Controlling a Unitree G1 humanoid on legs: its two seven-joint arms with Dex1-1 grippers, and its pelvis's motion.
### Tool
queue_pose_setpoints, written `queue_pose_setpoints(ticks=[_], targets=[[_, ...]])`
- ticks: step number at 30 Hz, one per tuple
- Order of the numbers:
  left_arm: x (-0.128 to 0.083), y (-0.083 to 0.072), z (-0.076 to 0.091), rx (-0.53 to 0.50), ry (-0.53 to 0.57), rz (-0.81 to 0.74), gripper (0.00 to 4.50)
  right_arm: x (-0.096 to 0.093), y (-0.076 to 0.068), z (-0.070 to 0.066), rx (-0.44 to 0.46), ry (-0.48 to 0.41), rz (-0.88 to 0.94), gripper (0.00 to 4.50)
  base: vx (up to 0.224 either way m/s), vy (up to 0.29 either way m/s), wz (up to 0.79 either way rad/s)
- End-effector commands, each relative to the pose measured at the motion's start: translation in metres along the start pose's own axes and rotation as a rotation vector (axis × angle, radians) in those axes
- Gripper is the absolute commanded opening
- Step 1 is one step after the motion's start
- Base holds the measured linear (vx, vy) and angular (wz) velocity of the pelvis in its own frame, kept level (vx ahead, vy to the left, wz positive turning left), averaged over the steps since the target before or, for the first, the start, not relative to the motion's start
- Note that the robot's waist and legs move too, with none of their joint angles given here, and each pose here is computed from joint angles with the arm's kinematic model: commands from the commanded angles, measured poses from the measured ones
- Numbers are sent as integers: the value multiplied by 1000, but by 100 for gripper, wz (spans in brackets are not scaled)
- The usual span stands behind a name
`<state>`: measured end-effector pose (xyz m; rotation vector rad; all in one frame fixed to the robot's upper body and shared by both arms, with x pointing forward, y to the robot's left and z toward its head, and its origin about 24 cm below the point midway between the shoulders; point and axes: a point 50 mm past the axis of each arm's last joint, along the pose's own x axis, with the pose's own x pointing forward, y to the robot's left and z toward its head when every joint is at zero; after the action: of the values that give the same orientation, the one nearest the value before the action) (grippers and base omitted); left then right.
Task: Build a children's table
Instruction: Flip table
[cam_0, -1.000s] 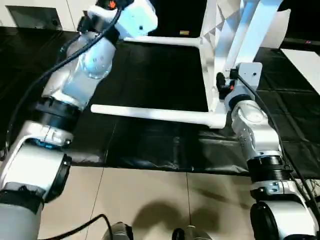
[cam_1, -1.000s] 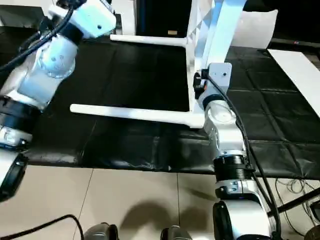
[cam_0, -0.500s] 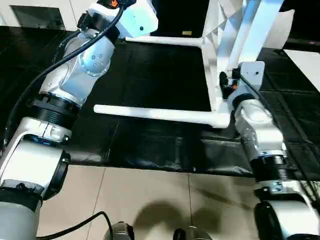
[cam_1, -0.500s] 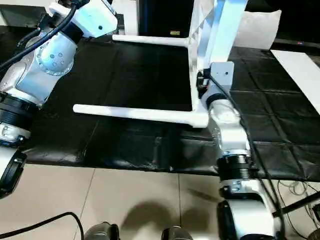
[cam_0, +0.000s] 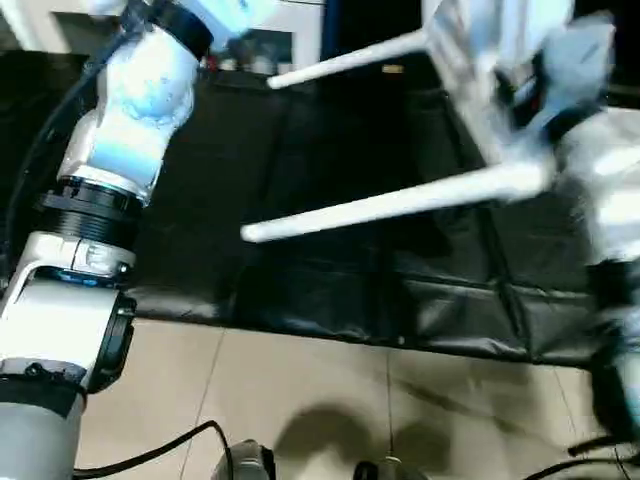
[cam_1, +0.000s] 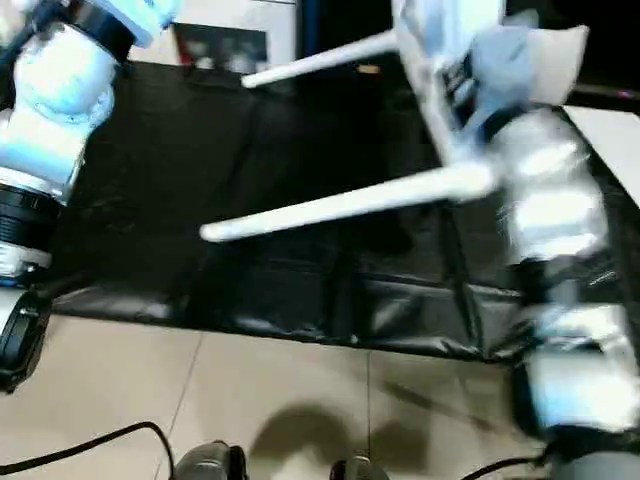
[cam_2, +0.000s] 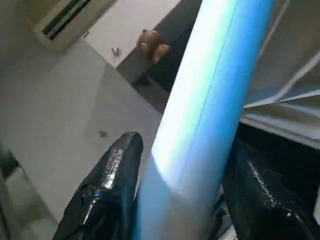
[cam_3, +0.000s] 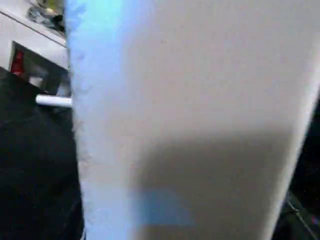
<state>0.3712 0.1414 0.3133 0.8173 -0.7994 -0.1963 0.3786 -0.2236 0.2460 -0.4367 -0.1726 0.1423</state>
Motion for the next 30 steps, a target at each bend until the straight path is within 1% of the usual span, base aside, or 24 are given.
queue_pose_setpoints(ticks=[1,2,3,4,5,6,7,8,10,12,13,15,17,18,20,22,24,25,26,27,28,29,30], targets=[[-1,-13,-8,-270,71,-31,221,4,15,46,-127,-175,255,193,0,0,0],[-1,-18,-4,-361,68,-70,219,3,5,57,-127,-215,285,228,0,0,0],[-1,-18,-4,-361,68,-70,218,3,5,57,-127,-215,285,263,0,0,0],[-1,-21,-3,-397,74,-85,218,4,1,60,-134,-226,297,263,0,0,0],[-2,-24,-2,-427,80,-92,218,3,-1,63,-153,-231,308,271,0,0,0],[-3,-25,-3,-454,93,-89,217,3,-2,65,-178,-236,315,287,0,0,0],[-4,-25,-4,-475,107,-83,217,3,-3,66,-200,-243,318,287,0,0,0],[-5,-26,-6,-501,124,-76,215,3,-4,68,-215,-254,318,313,0,0,0],[-5,-26,-7,-517,134,-74,215,3,-5,70,-219,-261,320,318,0,0,0],[-8,-26,-10,-564,173,-64,215,4,-7,75,-229,-298,311,328,0,0,0],[-8,-26,-10,-564,173,-64,215,4,-7,75,-229,-298,311,354,0,0,0],[-12,-25,-14,-605,229,-57,215,3,-10,83,-252,-356,304,363,0,0,0],[-17,-26,-19,-611,260,-65,215,0,-13,92,-266,-429,312,368,0,0,0],[-18,-27,-20,-609,264,-70,215,-1,-14,94,-267,-445,315,388,0,0,0],[-19,-27,-21,-598,263,-74,214,-2,-16,97,-272,-467,311,406,0,0,0],[-21,-30,-21,-539,249,-108,212,-5,-20,103,-274,-517,309,418,0,0,0],[-23,-32,-22,-513,253,-121,208,-8,-24,109,-215,-574,296,444,0,0,0],[-24,-32,-22,-513,258,-121,206,-9,-25,112,-190,-596,289,448,0,0,0],[-25,-32,-22,-511,263,-111,204,-11,-26,114,-138,-626,289,449,0,0,0],[-28,-33,-24,-492,279,-107,202,-15,-25,113,-40,-663,311,450,0,0,0],[-28,-33,-25,-491,280,-107,202,-15,-25,113,-35,-665,312,450,0,0,0],[-29,-34,-26,-485,286,-107,198,-17,-25,111,5,-674,324,450,0,0,0],[-32,-35,-27,-485,291,-108,198,-19,-22,105,49,-669,345,450,0,0,0]])
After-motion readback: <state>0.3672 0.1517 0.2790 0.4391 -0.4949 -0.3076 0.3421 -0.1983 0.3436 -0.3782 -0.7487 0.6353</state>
